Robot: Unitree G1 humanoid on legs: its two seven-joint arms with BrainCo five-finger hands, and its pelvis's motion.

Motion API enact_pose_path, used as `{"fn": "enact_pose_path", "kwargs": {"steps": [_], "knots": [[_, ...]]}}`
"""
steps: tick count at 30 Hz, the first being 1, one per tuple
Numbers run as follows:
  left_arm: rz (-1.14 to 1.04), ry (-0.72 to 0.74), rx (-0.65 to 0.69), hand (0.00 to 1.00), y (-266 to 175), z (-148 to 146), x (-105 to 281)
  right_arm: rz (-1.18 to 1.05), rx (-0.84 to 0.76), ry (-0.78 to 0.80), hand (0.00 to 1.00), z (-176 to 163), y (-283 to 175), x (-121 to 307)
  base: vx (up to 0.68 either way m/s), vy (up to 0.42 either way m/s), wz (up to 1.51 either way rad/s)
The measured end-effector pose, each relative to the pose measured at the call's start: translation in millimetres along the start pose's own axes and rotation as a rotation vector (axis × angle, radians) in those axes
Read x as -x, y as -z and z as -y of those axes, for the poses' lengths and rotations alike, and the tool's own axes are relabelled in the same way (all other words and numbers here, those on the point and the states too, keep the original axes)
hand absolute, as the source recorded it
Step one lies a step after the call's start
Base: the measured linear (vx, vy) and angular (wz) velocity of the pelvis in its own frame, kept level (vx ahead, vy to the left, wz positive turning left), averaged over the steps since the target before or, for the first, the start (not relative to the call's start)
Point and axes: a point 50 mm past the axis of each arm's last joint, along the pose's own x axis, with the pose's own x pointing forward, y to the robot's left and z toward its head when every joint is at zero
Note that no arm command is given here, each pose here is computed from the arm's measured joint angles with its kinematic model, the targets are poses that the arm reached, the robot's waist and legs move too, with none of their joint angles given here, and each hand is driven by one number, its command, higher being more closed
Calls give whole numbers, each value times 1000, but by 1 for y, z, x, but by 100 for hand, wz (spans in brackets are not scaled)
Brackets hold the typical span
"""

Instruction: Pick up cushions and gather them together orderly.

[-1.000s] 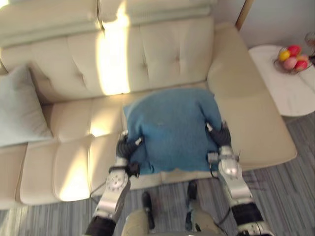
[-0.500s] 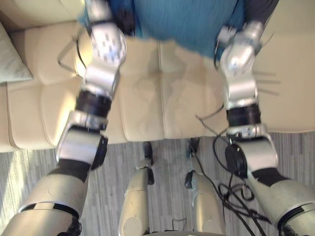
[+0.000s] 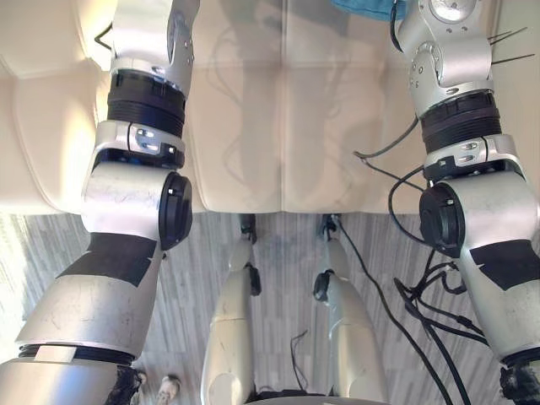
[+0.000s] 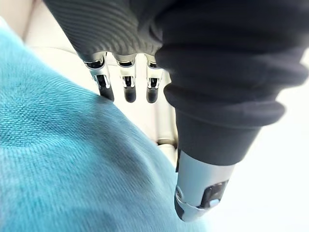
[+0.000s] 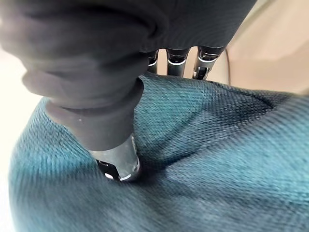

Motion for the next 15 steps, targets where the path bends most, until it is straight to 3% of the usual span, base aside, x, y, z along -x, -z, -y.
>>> {"fn": "enact_pose_path", "kwargs": {"steps": [6, 9, 15], "knots": [[-286, 38, -4, 0, 86, -11, 50, -10, -53, -45, 0, -4, 4, 3, 0, 39, -5], [-334, 29, -12, 0, 102, -20, 62, 15, -64, -45, 0, 1, 6, 8, -11, 15, -3], [-287, -46, -49, 0, 110, -76, 79, 58, -42, 48, 0, 64, 42, 52, -42, 5, -14]]}}
